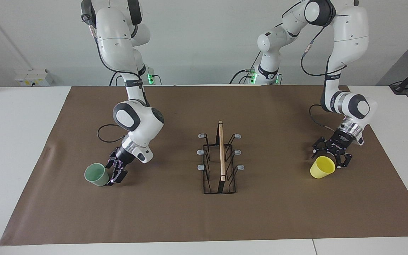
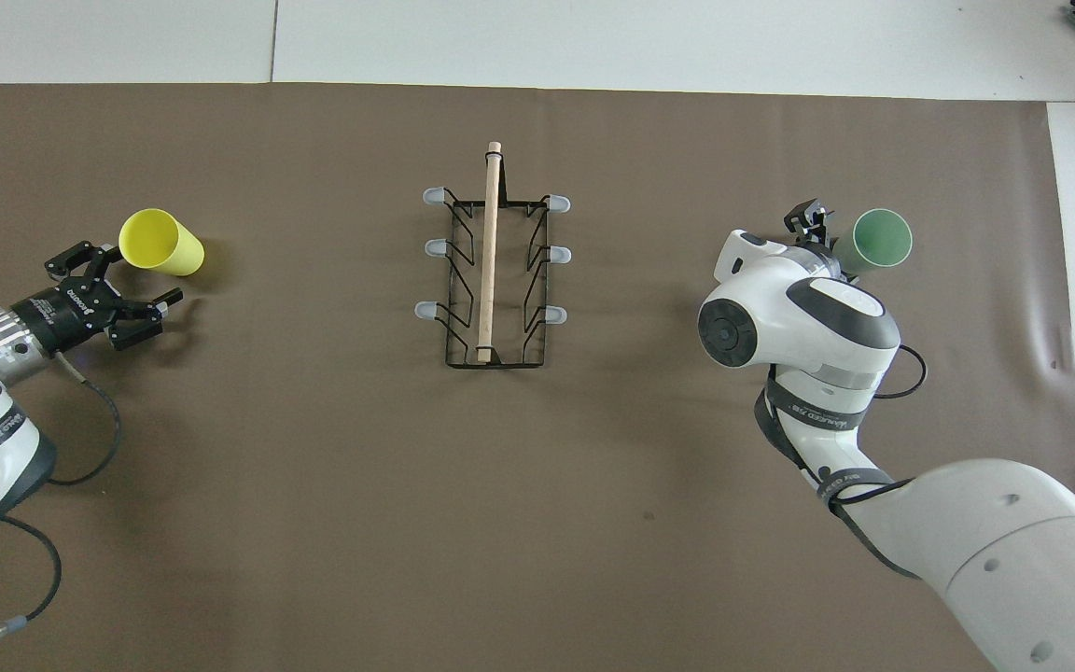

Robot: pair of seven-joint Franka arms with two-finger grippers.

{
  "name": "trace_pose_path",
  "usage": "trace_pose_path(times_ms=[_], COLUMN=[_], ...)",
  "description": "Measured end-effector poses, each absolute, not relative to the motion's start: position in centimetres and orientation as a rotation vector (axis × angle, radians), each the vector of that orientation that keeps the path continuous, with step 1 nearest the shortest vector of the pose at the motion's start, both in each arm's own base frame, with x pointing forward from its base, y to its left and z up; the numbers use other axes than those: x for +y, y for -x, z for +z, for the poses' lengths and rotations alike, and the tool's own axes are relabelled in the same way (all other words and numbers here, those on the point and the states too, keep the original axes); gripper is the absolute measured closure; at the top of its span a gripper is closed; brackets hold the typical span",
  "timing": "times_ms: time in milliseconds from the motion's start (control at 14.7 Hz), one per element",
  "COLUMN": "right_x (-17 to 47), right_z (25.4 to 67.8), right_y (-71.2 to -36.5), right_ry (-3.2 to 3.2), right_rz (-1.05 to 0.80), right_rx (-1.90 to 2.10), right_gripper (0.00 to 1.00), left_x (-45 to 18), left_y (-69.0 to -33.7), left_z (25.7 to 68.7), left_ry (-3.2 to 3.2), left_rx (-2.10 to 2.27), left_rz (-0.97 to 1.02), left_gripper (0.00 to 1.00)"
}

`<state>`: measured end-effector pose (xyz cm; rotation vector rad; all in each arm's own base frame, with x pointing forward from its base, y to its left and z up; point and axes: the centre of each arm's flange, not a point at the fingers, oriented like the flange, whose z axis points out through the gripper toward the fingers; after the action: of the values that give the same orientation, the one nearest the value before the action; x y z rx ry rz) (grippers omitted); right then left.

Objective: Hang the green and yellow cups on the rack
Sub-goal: 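Grasp the yellow cup with the left gripper while the right gripper grasps the green cup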

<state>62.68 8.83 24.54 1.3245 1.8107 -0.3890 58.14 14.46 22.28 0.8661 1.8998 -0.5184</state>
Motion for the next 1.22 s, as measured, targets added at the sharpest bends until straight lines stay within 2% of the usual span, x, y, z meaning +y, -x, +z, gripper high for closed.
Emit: trace_pose_path(times_ms=[476, 816, 1224], right_x=[11.0, 10.0, 9.4], right_z=[21.3, 19.1, 19.0], right_y=[-60.5, -59.8, -60.0], right_ry=[-1.214, -1.129, -1.041], right_rz=[-0.552, -0.615, -0.637], right_rx=[1.809, 1.713, 1.686], right_gripper=[0.00, 0.00, 0.00], left_x=[13.8, 12.5, 11.0], left_y=[-60.1, -60.5, -60.8], left_z=[21.9, 21.2, 20.9], left_ry=[-0.836, -0.852, -0.865], left_rx=[1.847, 1.793, 1.767], left_rz=[-0.494, -0.470, -0.459], left_gripper=[0.00, 0.00, 0.04])
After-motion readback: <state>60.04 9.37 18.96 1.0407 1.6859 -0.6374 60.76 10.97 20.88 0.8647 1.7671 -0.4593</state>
